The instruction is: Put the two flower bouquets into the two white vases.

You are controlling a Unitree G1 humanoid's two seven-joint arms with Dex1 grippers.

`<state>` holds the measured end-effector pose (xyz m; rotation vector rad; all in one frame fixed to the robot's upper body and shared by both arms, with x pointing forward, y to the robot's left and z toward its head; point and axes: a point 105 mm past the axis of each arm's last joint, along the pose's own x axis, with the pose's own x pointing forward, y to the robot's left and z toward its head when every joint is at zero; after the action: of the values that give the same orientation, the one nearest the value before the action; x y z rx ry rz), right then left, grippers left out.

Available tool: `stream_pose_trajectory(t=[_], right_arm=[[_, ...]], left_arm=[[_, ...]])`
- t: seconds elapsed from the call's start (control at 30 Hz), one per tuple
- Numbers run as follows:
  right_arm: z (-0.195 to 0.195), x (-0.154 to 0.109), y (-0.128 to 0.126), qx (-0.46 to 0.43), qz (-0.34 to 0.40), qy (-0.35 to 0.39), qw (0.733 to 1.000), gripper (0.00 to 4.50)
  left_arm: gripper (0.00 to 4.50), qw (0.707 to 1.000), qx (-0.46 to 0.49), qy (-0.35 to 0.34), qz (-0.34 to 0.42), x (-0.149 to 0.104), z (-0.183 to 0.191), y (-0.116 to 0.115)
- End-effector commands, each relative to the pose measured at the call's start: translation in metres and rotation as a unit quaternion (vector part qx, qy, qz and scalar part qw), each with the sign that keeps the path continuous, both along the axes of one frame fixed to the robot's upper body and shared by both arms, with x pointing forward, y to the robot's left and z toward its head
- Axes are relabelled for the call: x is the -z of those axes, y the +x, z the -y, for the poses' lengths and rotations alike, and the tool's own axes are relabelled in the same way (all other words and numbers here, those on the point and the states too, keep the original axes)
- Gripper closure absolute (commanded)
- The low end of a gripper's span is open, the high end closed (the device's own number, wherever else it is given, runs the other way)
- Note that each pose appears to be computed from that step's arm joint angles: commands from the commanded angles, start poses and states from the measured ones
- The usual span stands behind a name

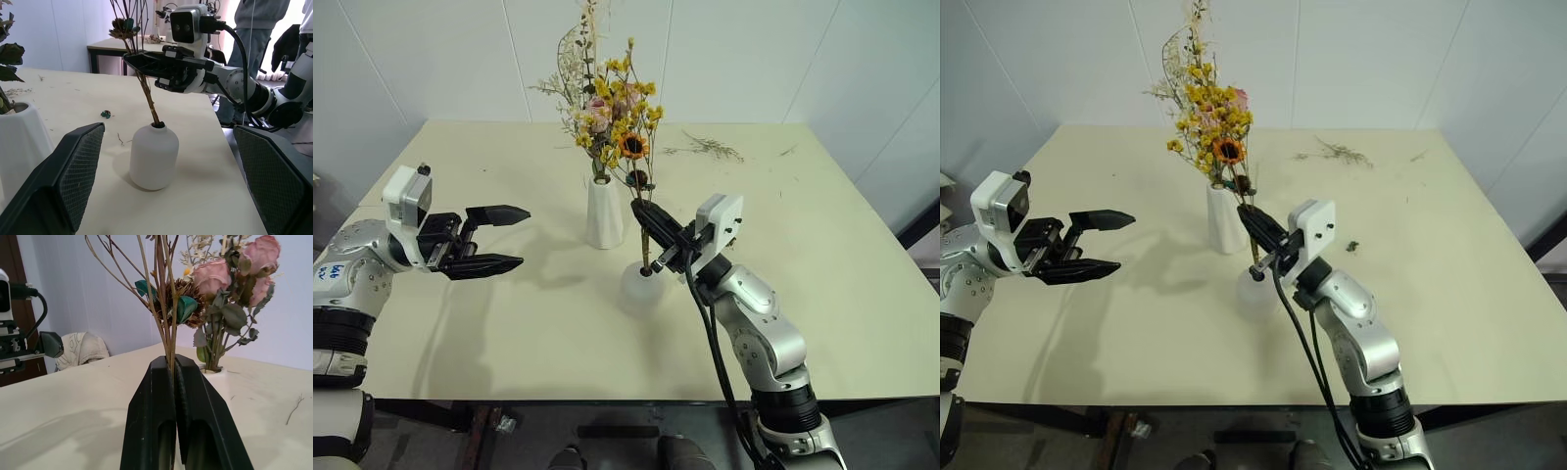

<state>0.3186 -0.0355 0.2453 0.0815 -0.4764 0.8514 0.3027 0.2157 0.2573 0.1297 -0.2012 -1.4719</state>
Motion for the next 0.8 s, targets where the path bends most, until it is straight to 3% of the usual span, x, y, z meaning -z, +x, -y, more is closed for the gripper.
stream_pose_trajectory(t=[0.03,0.8], right_arm=[[-0.001,-0.003,-0.003,-0.002,0.017,0.001,1.000,4.43],[0.008,0.013,-0.001,0.016,0.013,-0.015,1.000,4.43]], left_arm=[[0.00,0.998,0.055,0.009,0.030,-0.010,0.000,-0.014],[0.00,0.998,0.056,0.008,0.030,-0.008,0.001,-0.013]])
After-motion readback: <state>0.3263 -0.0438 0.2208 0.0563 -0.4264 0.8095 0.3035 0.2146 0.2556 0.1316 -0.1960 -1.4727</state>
